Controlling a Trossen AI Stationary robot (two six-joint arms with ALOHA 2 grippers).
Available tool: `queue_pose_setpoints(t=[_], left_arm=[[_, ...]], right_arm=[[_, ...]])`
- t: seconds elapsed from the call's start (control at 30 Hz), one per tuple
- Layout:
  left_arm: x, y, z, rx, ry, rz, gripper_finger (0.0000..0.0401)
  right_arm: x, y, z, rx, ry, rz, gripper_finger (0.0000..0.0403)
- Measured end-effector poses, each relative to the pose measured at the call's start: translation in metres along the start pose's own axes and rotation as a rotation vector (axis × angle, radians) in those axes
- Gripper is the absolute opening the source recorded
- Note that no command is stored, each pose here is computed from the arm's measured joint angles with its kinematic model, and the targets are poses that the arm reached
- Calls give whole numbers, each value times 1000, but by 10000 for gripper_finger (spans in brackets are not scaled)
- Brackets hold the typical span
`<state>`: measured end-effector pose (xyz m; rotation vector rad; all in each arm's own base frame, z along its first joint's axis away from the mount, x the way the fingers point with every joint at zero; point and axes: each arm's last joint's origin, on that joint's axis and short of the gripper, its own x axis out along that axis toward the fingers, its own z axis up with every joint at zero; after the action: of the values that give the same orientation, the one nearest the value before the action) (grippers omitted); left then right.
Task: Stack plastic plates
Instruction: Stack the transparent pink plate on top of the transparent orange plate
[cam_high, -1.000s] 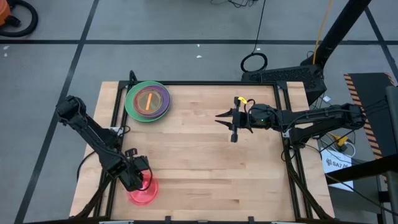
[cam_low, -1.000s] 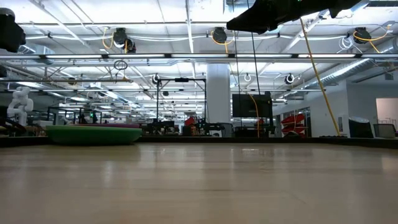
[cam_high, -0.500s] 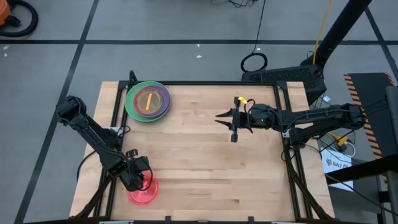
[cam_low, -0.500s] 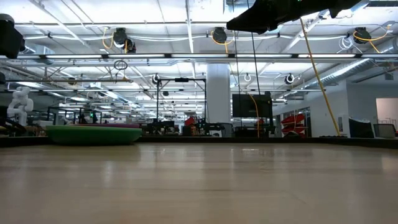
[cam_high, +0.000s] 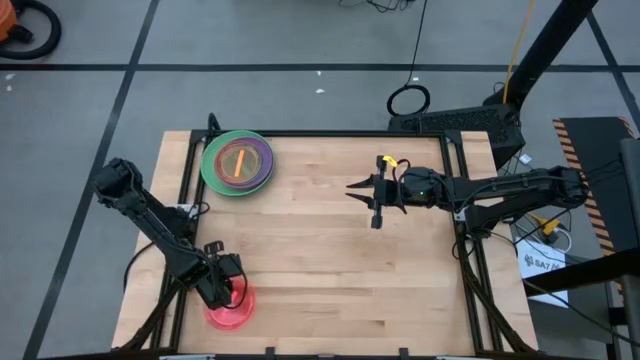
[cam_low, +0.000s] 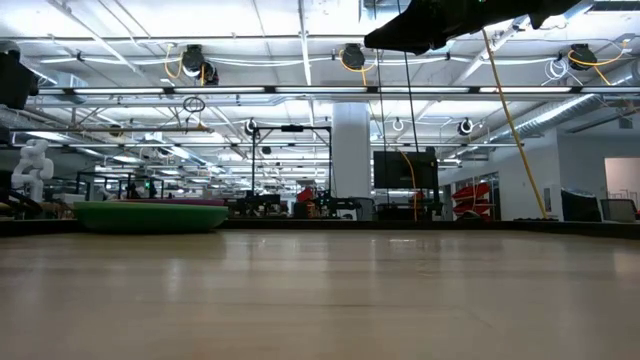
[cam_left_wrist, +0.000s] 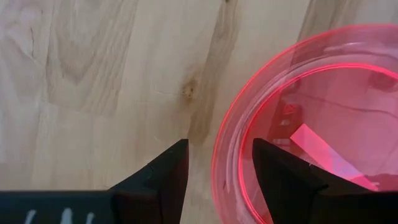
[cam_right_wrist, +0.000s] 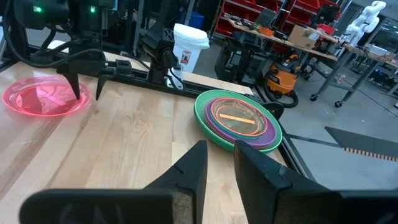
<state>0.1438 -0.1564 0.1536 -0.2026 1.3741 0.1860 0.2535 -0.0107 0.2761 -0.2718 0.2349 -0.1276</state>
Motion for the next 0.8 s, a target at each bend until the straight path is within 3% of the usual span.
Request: queue_pose_setpoints(t=[0.8], left_arm=[[13,-10,-3,37,45,-18,184]], right_arm=[[0,0,0,0,0,0,73]])
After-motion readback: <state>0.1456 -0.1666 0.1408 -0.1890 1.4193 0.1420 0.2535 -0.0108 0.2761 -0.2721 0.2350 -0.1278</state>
